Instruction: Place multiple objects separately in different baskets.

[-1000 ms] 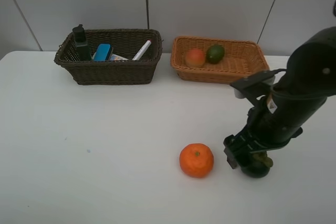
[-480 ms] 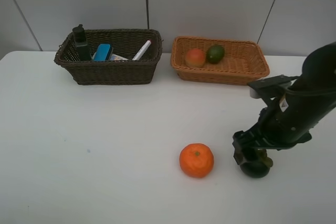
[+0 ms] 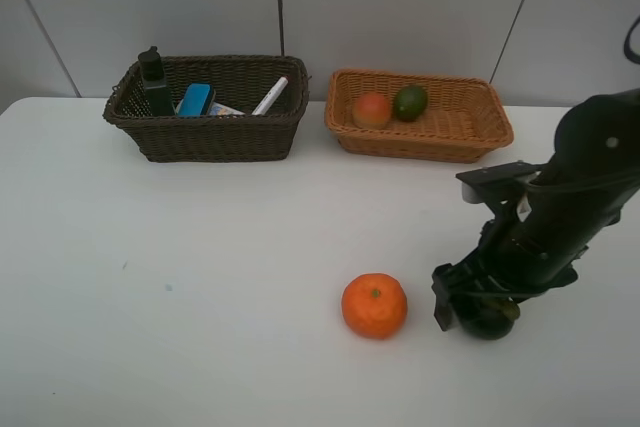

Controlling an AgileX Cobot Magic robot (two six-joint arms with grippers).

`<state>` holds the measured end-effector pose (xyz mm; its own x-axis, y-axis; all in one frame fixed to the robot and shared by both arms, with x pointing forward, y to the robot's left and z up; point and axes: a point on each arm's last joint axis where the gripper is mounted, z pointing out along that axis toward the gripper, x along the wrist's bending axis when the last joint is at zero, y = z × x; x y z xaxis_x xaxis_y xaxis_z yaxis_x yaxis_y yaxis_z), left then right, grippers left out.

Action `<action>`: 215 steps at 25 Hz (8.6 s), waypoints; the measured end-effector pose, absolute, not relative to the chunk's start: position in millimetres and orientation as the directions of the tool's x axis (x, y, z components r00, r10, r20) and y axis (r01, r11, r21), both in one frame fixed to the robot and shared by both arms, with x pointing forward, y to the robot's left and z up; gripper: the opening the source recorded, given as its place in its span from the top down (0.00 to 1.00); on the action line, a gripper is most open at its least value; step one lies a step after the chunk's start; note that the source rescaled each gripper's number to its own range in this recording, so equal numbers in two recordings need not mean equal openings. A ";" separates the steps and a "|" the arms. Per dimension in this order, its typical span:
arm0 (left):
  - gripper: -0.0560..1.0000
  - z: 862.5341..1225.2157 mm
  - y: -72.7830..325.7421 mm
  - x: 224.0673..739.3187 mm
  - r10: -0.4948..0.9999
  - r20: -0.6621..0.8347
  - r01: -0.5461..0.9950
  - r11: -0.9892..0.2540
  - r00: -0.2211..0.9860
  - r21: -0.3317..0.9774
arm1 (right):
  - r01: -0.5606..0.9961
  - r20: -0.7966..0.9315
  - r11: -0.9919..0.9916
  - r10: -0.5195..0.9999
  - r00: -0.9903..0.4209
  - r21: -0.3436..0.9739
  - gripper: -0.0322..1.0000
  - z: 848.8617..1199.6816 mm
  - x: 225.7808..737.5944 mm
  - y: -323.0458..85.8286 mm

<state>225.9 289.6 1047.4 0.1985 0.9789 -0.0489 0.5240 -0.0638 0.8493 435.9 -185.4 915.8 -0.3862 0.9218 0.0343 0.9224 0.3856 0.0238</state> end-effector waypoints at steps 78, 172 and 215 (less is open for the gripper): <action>0.00 1047.4 289.6 225.9 0.979 -0.049 0.524 -0.064 0.199 0.849 | 0.974 -0.012 0.146 0.989 -0.146 0.172 0.00 992.7 688.1 -214.1; 0.00 1047.4 289.6 225.9 0.979 -0.049 0.524 -0.064 0.199 0.849 | 0.900 0.116 0.434 0.892 -0.436 0.044 0.32 943.5 468.5 -68.0; 0.00 1047.4 289.6 225.9 0.979 -0.049 0.524 -0.064 0.199 0.849 | 0.883 -0.014 0.013 1.000 -0.008 0.469 0.00 1036.9 677.9 -248.5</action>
<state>225.9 289.6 1047.4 0.1985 0.9789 -0.0489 0.5240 -0.0638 0.8493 677.9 -248.5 1036.9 -0.0077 0.9999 -0.0141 0.8831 0.0134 0.4690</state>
